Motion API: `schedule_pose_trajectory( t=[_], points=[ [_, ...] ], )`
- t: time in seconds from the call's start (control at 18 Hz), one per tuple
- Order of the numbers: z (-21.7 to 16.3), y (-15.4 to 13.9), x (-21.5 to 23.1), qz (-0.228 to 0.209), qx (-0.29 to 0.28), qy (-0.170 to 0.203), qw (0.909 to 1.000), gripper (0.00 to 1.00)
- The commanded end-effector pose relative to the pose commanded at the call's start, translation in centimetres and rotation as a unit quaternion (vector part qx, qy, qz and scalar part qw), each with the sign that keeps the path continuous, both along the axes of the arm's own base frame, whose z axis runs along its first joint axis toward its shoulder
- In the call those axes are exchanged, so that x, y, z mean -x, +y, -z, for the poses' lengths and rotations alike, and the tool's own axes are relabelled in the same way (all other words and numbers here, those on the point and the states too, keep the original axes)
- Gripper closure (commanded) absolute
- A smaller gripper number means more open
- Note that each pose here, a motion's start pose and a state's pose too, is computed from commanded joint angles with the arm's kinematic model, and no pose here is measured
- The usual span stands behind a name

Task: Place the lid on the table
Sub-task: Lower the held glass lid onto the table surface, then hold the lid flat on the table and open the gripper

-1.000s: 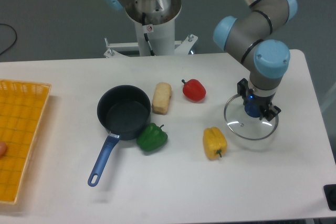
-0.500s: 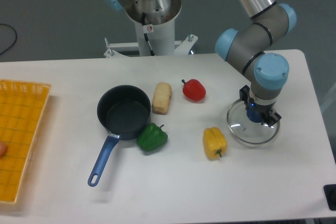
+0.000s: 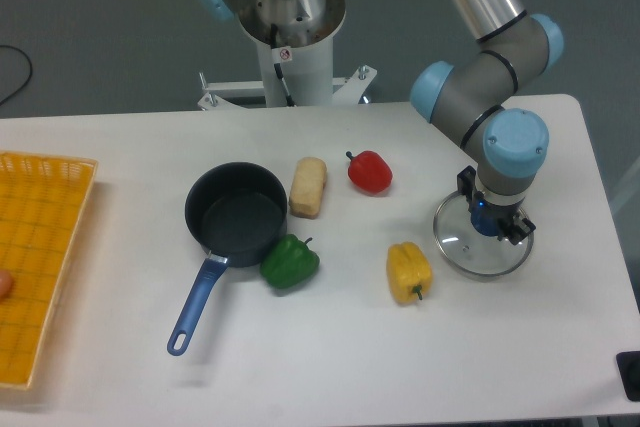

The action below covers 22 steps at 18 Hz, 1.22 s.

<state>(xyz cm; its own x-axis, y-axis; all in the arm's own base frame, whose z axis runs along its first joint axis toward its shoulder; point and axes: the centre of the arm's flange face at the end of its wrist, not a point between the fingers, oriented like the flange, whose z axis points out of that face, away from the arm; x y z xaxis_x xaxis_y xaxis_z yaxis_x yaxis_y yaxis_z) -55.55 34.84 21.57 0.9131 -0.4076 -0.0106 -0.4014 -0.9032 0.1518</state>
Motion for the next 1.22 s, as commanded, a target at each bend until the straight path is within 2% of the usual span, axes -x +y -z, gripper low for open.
schedule_pose_trajectory(
  t=[1.22],
  points=[
    [0.62,0.08,0.23,0.001,0.009,0.006,0.9999,0.42]
  ],
)
